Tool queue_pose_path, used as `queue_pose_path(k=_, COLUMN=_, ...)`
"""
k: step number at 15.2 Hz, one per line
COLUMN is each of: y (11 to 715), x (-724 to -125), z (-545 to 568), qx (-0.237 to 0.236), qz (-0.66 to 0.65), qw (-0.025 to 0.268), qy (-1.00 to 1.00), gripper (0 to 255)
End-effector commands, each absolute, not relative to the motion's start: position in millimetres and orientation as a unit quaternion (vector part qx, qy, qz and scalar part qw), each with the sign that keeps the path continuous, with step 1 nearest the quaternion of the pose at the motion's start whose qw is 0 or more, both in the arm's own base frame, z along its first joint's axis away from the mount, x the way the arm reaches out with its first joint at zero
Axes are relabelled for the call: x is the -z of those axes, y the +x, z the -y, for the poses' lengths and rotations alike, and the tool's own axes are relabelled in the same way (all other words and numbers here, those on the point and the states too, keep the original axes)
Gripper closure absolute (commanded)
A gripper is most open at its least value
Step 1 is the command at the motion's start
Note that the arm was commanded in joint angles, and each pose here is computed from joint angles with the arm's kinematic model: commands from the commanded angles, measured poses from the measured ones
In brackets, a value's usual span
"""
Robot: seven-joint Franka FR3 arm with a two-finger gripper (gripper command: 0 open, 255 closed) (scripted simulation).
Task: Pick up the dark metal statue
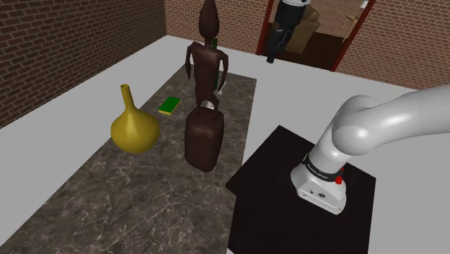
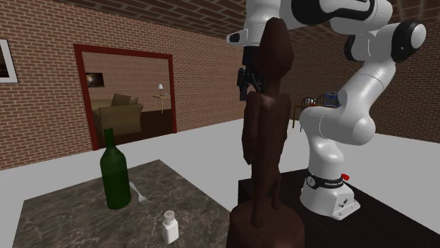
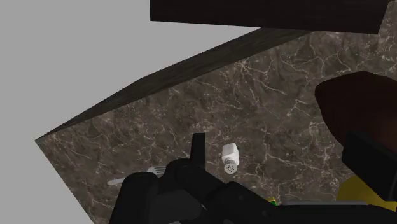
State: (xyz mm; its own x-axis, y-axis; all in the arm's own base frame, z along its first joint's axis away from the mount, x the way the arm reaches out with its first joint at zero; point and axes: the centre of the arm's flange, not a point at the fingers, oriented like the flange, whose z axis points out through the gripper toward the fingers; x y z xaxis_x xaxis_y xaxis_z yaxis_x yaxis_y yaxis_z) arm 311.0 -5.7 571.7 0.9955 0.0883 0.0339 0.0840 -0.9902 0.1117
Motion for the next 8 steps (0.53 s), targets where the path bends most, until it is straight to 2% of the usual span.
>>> queue_pose_path(k=1, y=311.0, x=-571.7, z=5.7, qx=-0.019, qz=-0.043, qw=0.055, qy=0.997, gripper=0)
queue_pose_path(k=8, y=281.9, x=-530.5, z=-76.4, qx=-0.171, qz=-0.076, qw=0.059, qy=0.981, gripper=0)
